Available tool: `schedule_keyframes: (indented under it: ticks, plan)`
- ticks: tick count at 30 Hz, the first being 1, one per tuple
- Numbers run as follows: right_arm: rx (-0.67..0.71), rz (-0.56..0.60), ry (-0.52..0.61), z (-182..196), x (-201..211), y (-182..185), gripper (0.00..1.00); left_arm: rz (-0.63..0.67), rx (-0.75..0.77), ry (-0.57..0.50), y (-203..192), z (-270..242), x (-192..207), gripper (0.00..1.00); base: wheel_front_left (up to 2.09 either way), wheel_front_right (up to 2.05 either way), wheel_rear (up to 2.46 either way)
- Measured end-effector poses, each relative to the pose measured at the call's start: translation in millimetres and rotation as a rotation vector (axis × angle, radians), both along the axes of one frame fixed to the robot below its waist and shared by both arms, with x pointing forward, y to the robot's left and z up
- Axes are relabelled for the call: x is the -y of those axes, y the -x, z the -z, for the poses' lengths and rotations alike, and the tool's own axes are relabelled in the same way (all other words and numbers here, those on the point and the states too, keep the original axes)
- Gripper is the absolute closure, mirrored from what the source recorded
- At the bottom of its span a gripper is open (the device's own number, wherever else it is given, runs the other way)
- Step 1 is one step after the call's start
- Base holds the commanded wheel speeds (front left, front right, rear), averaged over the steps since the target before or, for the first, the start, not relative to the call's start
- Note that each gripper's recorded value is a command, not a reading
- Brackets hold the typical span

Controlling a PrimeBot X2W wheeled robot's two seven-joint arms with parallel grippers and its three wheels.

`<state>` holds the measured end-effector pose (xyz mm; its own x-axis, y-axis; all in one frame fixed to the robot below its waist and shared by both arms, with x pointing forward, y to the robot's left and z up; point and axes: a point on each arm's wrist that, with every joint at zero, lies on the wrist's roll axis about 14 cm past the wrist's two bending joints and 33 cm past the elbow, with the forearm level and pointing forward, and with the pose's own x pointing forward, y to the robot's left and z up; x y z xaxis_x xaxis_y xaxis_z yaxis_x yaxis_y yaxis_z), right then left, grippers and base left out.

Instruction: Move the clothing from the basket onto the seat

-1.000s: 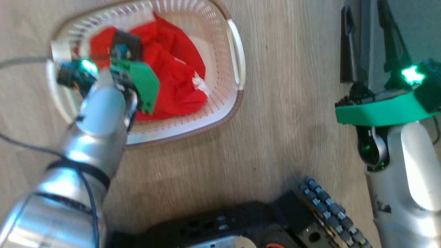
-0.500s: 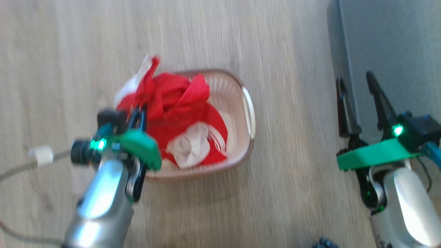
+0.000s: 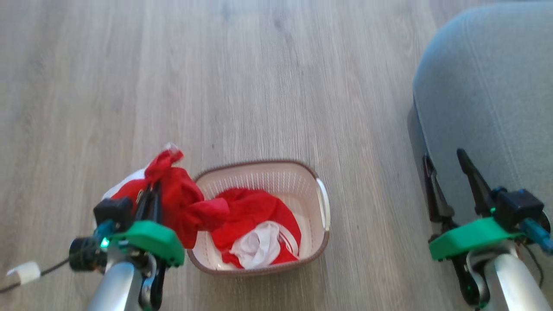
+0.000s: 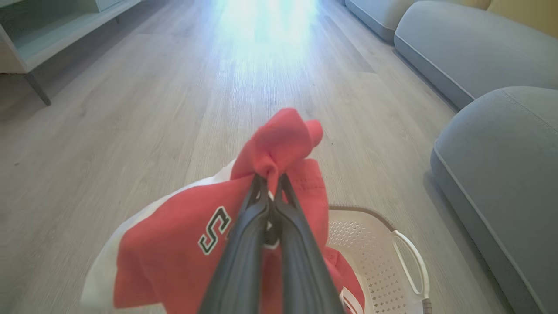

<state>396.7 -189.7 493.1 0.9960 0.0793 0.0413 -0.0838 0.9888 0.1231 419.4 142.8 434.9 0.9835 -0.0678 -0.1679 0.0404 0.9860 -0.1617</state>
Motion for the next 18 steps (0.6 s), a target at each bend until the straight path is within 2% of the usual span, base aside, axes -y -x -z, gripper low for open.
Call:
schedule_keyframes:
  ticks: [9, 18]
  plan:
    - [0.036, -0.018, 0.032, -14, -1, 17, 0.00, -0.056, 0.093, 0.001, 22, -33, -18, 1.00, 0.00, 0.00, 0.00]
    - [0.027, -0.018, 0.042, -11, 0, 26, 0.00, -0.059, 0.107, -0.001, 31, -38, -22, 1.00, 0.00, 0.00, 0.00]
